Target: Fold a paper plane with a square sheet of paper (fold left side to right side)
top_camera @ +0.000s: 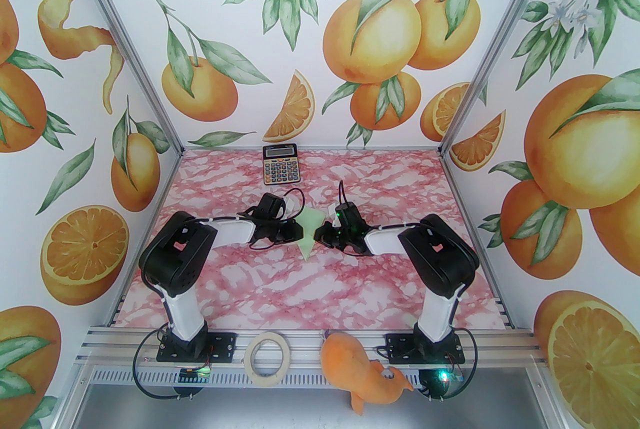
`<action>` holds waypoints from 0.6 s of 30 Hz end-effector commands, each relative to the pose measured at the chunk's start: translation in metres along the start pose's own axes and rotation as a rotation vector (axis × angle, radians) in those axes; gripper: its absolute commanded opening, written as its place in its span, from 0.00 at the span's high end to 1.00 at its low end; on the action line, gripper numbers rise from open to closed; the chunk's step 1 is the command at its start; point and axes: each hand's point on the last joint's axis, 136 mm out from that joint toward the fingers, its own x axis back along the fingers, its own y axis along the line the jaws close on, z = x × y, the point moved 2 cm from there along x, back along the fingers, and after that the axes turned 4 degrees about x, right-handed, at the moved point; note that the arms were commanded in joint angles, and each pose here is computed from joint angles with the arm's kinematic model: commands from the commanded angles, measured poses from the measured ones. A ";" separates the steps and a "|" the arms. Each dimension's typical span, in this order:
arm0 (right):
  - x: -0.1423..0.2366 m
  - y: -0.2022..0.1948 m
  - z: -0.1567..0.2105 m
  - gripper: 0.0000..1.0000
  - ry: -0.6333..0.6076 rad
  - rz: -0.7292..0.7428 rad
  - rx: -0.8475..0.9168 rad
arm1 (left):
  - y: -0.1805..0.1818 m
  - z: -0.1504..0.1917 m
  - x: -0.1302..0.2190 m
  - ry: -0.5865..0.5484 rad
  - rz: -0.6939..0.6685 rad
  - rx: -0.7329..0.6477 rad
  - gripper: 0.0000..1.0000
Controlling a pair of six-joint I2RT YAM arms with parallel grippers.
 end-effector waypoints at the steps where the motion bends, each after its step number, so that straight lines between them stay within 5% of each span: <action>1: -0.006 -0.018 0.007 1.00 0.012 0.075 -0.016 | 0.008 0.001 -0.005 0.008 -0.014 0.011 0.83; 6: -0.004 -0.015 0.006 1.00 0.010 0.070 -0.013 | 0.011 0.003 -0.006 0.012 -0.027 0.019 0.83; 11: 0.012 -0.007 0.000 0.71 -0.018 0.102 0.027 | 0.014 0.006 -0.006 0.016 -0.037 0.025 0.84; 18: 0.044 0.016 -0.004 0.68 -0.075 0.142 0.100 | 0.014 0.007 -0.006 0.013 -0.036 0.029 0.84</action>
